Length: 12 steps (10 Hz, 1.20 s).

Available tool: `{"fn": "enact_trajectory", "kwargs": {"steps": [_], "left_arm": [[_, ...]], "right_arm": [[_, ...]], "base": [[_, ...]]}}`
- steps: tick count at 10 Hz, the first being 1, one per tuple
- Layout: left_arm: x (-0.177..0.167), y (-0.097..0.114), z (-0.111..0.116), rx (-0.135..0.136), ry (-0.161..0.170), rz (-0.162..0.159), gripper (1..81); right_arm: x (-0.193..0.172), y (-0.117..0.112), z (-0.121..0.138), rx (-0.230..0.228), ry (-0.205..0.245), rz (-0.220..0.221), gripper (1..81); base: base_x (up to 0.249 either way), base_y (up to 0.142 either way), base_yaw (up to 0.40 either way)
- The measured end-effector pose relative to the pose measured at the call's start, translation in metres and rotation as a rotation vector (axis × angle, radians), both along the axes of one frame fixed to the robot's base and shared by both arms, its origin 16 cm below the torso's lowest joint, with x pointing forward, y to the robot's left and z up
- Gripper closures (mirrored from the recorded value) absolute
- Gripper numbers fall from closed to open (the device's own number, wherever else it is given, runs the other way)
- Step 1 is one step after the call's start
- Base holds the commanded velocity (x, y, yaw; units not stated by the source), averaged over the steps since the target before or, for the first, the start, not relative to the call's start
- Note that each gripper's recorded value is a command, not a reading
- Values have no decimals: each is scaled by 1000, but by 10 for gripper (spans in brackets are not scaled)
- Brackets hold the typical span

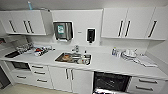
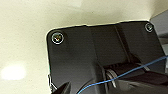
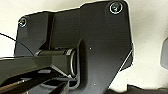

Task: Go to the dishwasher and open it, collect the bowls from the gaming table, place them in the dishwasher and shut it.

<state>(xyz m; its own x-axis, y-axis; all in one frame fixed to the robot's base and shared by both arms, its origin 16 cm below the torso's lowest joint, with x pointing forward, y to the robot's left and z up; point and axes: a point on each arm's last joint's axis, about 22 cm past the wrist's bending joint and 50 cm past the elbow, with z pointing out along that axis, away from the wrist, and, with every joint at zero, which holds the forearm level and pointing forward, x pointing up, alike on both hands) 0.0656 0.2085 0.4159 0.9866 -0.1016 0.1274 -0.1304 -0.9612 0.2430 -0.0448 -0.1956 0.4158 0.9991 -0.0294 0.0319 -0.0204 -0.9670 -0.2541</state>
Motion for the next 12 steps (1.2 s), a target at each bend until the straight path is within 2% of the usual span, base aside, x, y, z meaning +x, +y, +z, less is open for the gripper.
{"fn": "enact_trajectory", "kwargs": {"steps": [1, 2, 5, 6, 12], "left_arm": [[5, 0, 0, 0, -15, -11, 10], [0, 0, 0, 2, -10, -28, 10], [2, 2, 0, 6, -17, -43, 10], [1, 2, 0, 6, -18, -49, 10], [4, 2, 0, 6, -21, -49, 10]], "right_arm": [[-3, 3, 0, 5, 6, 1, 10], [-2, 2, 0, 3, 2, 0, 10], [-3, 3, 0, 4, 3, 10, 10], [-3, 3, 0, 4, -2, 27, 10], [2, 5, 0, 6, -9, 34, 10]], "base": [[0, 0, 376], [0, 0, 376], [0, 0, 376], [0, 0, 376], [0, 0, 378]]}}
